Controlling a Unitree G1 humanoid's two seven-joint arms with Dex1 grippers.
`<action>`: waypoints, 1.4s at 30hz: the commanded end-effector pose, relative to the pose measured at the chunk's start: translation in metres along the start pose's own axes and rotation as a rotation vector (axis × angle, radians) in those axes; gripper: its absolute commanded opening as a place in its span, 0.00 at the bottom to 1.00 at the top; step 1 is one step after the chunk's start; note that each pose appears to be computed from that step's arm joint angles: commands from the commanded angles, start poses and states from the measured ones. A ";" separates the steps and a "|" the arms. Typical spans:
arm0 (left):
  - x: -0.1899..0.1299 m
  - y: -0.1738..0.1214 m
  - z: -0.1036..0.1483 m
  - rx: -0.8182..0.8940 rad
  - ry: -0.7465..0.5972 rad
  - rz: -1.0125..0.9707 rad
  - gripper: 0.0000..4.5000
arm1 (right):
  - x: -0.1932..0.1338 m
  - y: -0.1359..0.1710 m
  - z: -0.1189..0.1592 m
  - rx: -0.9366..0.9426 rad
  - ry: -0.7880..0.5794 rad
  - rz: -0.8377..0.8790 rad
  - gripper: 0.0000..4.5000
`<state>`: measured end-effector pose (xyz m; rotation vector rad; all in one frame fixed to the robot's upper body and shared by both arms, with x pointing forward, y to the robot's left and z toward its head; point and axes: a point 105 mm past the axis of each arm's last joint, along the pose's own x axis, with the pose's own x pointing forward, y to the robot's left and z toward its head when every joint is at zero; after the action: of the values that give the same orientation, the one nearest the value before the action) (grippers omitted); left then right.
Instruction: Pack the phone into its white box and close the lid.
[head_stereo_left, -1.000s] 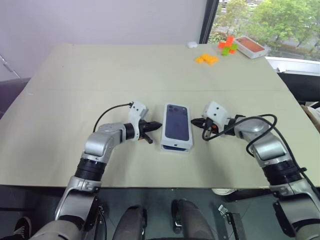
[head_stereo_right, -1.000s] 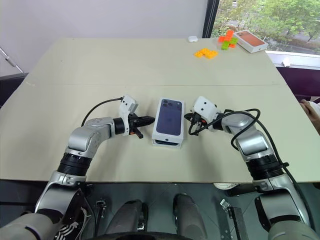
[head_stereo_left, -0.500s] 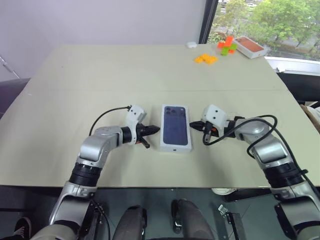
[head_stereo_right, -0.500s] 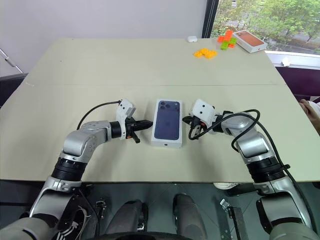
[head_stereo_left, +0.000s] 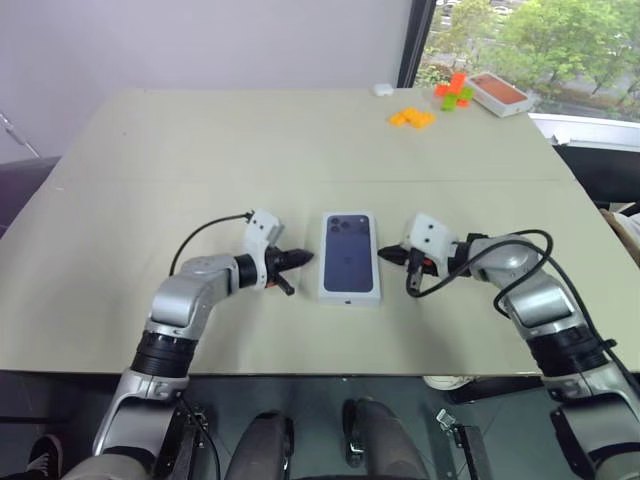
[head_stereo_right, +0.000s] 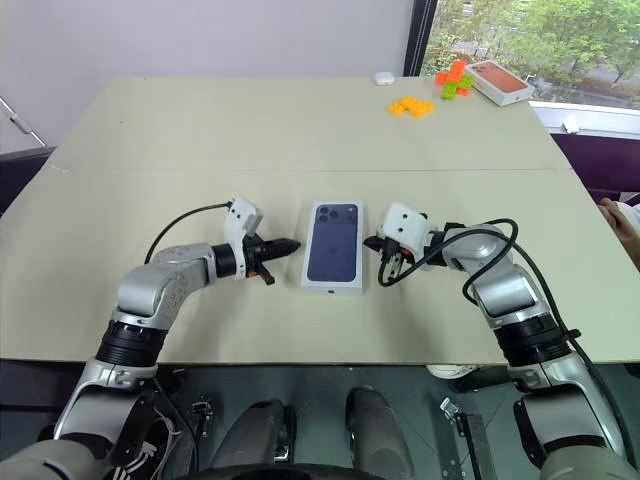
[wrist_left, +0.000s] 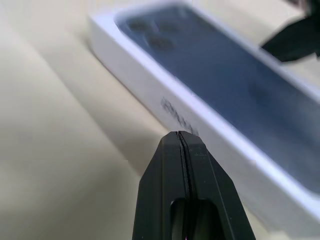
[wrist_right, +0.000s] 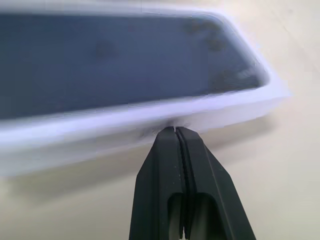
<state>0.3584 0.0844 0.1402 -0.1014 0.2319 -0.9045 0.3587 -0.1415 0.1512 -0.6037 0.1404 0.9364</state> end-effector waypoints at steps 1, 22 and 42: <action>0.001 -0.001 0.047 0.046 -0.161 0.005 0.00 | -0.005 -0.019 0.030 -0.025 -0.117 -0.075 0.01; 0.028 -0.015 -0.032 0.140 0.156 -0.105 0.00 | 0.015 0.041 -0.004 -0.022 0.020 0.184 0.01; -0.055 0.024 0.020 0.161 -0.096 0.040 0.74 | -0.019 0.002 0.015 0.118 -0.188 0.056 0.76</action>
<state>0.3509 0.1334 0.1451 -0.0022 0.1539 -0.8811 0.3435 -0.1381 0.1615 -0.4020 0.0888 1.0418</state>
